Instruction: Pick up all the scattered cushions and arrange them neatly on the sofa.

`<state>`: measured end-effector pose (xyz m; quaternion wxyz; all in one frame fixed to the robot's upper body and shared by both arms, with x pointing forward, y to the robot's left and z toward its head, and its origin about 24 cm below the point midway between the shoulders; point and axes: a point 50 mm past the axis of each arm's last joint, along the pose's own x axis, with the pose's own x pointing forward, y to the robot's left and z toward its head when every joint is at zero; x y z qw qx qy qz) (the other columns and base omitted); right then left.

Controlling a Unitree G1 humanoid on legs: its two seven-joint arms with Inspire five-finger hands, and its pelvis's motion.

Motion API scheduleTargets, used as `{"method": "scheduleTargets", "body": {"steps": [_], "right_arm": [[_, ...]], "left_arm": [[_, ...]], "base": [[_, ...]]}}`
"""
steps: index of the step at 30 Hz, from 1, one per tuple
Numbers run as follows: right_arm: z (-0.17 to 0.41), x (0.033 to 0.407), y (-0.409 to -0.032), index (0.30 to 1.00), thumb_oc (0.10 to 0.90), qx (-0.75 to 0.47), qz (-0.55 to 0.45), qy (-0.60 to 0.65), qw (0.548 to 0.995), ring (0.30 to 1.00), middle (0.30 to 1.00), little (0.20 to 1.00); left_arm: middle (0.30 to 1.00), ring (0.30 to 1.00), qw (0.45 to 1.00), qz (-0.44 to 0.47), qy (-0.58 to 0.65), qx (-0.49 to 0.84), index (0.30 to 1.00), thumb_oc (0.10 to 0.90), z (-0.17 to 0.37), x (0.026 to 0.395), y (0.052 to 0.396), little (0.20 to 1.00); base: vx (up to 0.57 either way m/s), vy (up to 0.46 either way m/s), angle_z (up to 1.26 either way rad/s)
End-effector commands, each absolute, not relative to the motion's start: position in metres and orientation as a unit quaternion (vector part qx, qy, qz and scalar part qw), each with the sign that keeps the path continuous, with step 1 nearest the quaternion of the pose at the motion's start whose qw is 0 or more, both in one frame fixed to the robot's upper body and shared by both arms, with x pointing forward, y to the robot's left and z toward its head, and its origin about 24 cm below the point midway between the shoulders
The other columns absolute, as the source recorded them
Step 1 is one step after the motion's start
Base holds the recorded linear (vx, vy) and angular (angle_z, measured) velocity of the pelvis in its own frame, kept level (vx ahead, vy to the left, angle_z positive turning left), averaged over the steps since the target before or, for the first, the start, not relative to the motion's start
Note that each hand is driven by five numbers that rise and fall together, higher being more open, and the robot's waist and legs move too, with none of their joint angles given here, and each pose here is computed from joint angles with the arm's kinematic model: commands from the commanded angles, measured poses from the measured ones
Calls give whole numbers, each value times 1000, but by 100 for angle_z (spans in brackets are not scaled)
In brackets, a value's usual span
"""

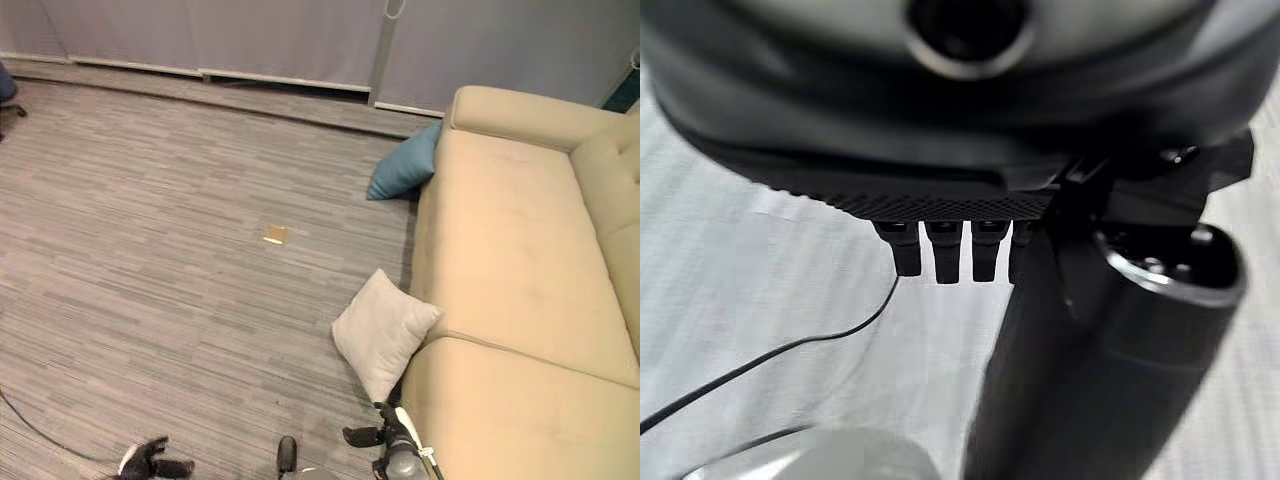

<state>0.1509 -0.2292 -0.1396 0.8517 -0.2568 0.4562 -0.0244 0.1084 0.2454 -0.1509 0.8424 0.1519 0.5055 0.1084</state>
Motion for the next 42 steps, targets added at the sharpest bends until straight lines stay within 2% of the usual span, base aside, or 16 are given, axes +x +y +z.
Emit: {"method": "scheduleTargets", "body": {"steps": [1,11,16,24,31,36,42], "right_arm": [[-140,136,-244,900,800,-268,-45,463,843,900,900,900],[-146,128,-234,900,800,-254,-44,478,840,900,900,900],[-140,149,-223,900,800,-255,-26,444,858,900,900,900],[-137,156,-228,900,800,-279,-20,444,851,900,900,900],[-145,131,-240,900,800,-269,-39,480,834,900,900,900],[-143,132,-245,900,800,-260,-54,476,838,900,900,900],[-143,129,-250,900,800,-272,-53,483,830,900,900,900]], "left_arm": [[900,900,839,100,504,177,900,800,-148,106,257,900],[900,900,823,120,534,153,900,800,-154,86,256,900],[900,900,836,130,506,166,900,800,-145,104,268,900],[900,900,841,145,499,149,900,800,-144,111,268,900],[900,900,842,104,505,159,900,800,-149,109,253,900],[900,900,850,86,492,166,900,800,-147,120,246,900],[900,900,856,67,485,166,900,800,-147,127,237,900]], "base": [[176,87,-25],[263,189,-52],[157,152,-24],[268,29,-42],[285,-60,4],[167,-102,2],[174,25,-78]]}}
